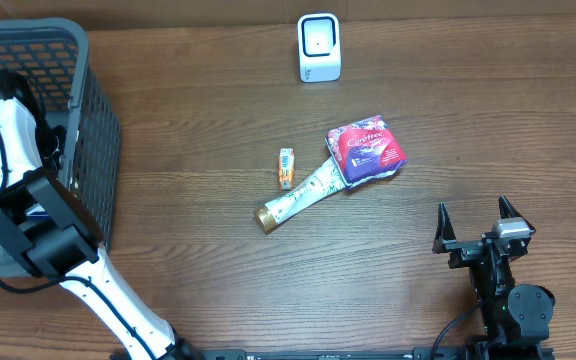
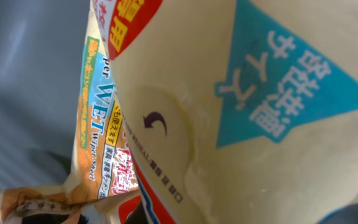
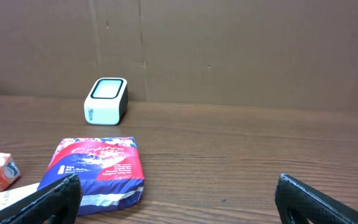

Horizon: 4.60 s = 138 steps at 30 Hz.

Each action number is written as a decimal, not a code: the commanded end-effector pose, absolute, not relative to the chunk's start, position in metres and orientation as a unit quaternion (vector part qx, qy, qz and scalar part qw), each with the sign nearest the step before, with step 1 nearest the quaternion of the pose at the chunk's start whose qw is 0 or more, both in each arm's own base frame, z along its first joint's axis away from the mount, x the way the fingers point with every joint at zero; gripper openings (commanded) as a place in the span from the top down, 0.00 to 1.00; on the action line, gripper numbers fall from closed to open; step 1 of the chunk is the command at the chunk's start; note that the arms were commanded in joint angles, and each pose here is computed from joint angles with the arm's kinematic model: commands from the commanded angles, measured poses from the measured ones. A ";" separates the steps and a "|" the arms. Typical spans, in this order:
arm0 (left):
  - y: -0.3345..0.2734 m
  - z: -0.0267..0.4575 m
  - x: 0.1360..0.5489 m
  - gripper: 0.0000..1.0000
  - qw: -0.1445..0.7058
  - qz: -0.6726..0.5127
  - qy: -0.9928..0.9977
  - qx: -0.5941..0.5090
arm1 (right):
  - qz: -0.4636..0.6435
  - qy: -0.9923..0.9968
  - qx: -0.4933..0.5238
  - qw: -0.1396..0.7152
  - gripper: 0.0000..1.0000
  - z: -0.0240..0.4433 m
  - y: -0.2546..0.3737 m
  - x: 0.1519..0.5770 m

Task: Scan the item barcode
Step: 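Grasp the yellow snack bag in the basket with the left gripper, then carry the yellow snack bag to table center, release, withdraw left gripper, then reach the right gripper toward the purple Carefree pad package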

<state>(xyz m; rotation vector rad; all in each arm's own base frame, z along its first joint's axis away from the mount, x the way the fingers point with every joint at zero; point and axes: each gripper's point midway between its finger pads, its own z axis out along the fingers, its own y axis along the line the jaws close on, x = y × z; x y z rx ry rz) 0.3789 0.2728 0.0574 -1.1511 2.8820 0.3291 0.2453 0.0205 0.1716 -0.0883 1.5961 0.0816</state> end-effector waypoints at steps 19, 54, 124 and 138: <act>0.135 0.411 0.382 0.96 0.424 -0.063 0.862 -0.268 | 0.036 0.714 -0.039 0.698 0.00 0.170 0.021 0.246; -0.110 0.135 0.393 0.96 -0.039 0.047 0.997 -0.056 | 0.036 0.714 -0.040 0.698 0.00 0.170 0.021 0.246; 0.202 0.369 0.291 0.00 0.283 0.001 0.820 -0.498 | 0.036 0.714 -0.040 0.698 0.00 0.170 0.021 0.246; 0.202 0.368 0.291 0.00 0.283 0.002 0.820 -0.498 | 0.072 0.685 -0.078 0.720 0.00 0.188 0.039 0.242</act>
